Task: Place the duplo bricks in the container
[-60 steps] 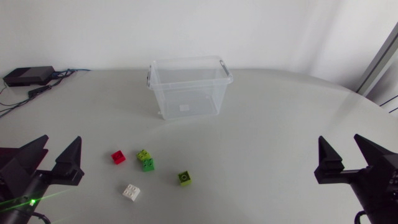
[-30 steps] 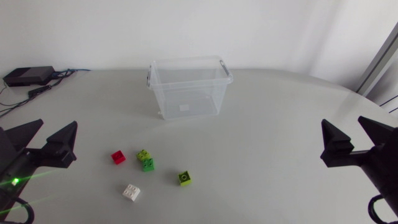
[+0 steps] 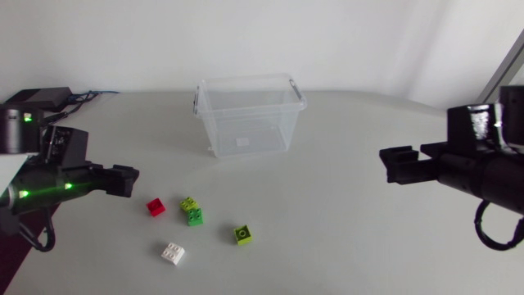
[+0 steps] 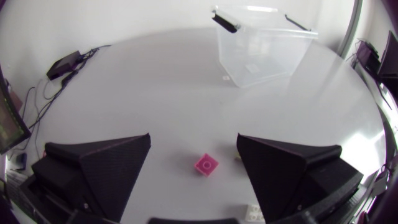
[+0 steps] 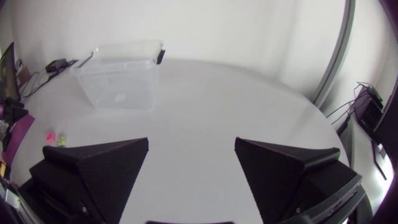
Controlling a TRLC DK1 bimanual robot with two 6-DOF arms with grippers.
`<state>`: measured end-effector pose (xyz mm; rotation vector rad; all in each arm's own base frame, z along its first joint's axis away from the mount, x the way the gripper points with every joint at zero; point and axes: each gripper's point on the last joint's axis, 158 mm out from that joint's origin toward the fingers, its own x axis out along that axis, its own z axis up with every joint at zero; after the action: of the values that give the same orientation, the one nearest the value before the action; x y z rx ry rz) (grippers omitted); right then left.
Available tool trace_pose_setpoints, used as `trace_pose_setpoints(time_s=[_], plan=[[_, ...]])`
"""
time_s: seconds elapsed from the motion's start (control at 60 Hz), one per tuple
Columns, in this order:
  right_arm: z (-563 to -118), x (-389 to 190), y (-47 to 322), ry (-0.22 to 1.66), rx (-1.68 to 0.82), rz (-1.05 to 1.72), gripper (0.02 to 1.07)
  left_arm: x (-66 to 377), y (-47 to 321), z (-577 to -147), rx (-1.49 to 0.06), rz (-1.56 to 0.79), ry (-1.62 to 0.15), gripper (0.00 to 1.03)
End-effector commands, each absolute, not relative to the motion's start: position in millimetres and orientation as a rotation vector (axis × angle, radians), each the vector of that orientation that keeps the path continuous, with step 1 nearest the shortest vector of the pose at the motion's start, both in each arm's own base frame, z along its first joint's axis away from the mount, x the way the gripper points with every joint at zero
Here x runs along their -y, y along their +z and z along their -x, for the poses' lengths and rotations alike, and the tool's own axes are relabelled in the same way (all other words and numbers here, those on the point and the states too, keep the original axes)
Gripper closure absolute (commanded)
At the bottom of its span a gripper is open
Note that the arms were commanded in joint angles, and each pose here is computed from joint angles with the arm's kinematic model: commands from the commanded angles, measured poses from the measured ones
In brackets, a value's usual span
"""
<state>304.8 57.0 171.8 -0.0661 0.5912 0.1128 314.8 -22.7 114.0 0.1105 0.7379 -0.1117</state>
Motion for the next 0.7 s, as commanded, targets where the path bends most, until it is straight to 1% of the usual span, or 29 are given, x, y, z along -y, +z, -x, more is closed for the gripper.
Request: trace_pose_setpoints(time_s=[0.0, 0.067, 0.117, 0.167, 0.283, 0.417, 0.5, 0.583, 0.683], plan=[[-305.7, -70.4, 158.2, 0.134, -0.699, 0.07, 0.07, 26.3, 106.5, -323.1, -0.794, -0.197, -0.164, 0.07], [-304.3, -82.1, 143.1, 0.185, -0.781, 0.084, 0.07, 27.5, 91.9, -325.6, -0.85, -0.318, -0.228, 0.07], [-299.9, -98.1, 132.6, 0.276, -0.83, 0.085, 0.07, 28.0, 78.3, -326.0, -0.9, -0.412, -0.286, 0.07], [-294.6, -114.1, 127.7, 0.369, -0.857, 0.076, 0.07, 27.1, 69.5, -327.2, -0.947, -0.438, -0.309, 0.07], [-289.2, -138.0, 114.1, 0.442, -0.942, 0.11, 0.07, 23.4, 45.9, -333.7, -1.048, -0.499, -0.366, 0.07], [-281.9, -158.6, 100.4, 0.494, -1.018, 0.159, 0.07, 25.0, 28.8, -337.5, -1.118, -0.567, -0.442, 0.07], [-280.0, -169.2, 94.8, 0.508, -1.048, 0.166, 0.07, 26.0, 17.8, -336.7, -1.177, -0.587, -0.483, 0.1], [-275.8, -178.9, 87.2, 0.517, -1.088, 0.172, 0.07, 28.5, 7.8, -331.2, -1.245, -0.604, -0.533, 0.13], [-271.3, -190.5, 79.0, 0.529, -1.124, 0.176, 0.07, 31.0, -0.5, -324.0, -1.29, -0.616, -0.568, 0.14]])
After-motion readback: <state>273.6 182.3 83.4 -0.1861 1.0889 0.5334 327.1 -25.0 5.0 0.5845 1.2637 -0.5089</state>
